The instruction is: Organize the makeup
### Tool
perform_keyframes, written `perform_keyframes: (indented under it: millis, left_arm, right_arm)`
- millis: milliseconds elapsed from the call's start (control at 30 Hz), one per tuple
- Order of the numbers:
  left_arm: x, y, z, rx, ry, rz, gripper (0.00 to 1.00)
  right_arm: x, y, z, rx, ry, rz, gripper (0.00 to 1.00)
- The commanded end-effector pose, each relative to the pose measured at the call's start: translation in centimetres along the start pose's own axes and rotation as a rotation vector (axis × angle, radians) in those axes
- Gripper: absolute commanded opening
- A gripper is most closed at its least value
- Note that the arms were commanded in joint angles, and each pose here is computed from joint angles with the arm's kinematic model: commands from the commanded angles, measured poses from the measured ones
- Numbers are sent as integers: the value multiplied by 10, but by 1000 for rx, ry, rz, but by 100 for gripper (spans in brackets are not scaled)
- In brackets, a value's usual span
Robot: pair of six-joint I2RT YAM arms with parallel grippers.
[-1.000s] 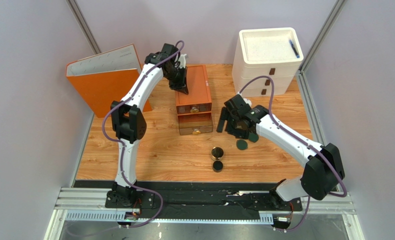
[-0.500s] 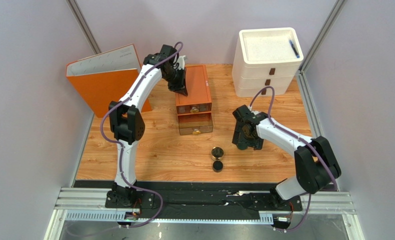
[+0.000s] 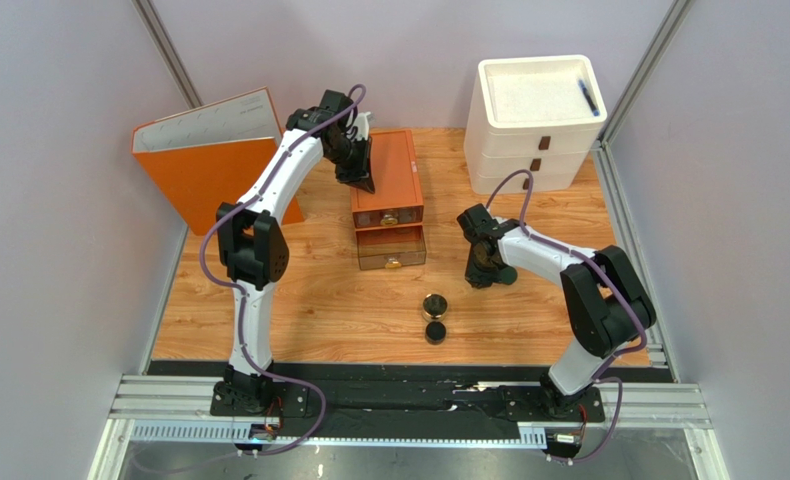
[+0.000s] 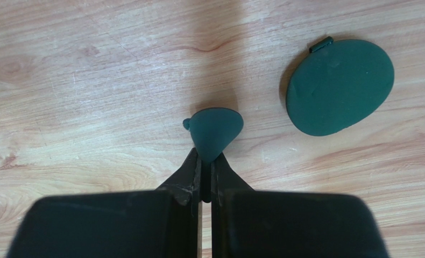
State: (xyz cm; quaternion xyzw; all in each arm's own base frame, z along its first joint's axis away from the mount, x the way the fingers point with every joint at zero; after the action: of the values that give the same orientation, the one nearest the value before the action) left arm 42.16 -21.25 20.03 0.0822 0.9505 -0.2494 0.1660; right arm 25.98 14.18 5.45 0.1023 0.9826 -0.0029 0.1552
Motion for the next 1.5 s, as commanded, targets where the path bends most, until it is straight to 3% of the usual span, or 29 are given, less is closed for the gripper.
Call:
perform_keyframes:
  millis: [0, 133, 400, 700, 967, 1000, 1100, 1133, 1167, 1233, 1467]
  left_arm:
    - [15, 14, 0, -63, 61, -3, 0]
    - [14, 13, 1, -60, 59, -4, 0]
    - [15, 14, 2, -59, 60, -6, 0]
    - [17, 15, 1, -68, 67, 2, 0]
    - [18, 16, -1, -75, 70, 10, 0]
    - [17, 16, -1, -77, 67, 11, 0]
    - [17, 16, -1, -76, 69, 10, 0]
    - [17, 16, -1, -74, 69, 12, 0]
    - [18, 16, 0, -75, 73, 12, 0]
    - [18, 17, 0, -75, 75, 13, 0]
    - [18, 16, 1, -68, 75, 11, 0]
  right_arm:
    - [-1, -3, -7, -8, -20, 16, 0]
    - [-12, 6, -35, -77, -94, -10, 0]
    - [-37, 70, -105, -258, -257, -155, 0]
    - [-50, 139, -113, -357, -258, -230, 0]
    - [-59, 170, -105, -396, -227, -255, 3]
    - [-58, 172, -101, -398, -217, -266, 7]
    - [-60, 178, -104, -429, -219, -270, 42]
    - [-60, 179, -105, -433, -223, -270, 58]
    - [-58, 179, -105, -437, -223, -273, 64]
    - [-60, 178, -110, -445, -242, -273, 70]
    - [-66, 142, -117, -329, -319, -219, 72]
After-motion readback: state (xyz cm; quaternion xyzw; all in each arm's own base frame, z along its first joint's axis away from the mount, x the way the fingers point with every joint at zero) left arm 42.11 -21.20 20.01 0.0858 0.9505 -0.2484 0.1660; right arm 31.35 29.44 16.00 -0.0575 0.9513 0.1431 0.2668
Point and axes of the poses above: each gripper's point midway between its finger pads, its own z axis out along the fingers, its own y axis along the line the jaws close on, x = y × z, the point moved 4 cm from there along -z, back along the fingers, and after that the axes turned 2 degrees about -z, right-handed, at the moved point
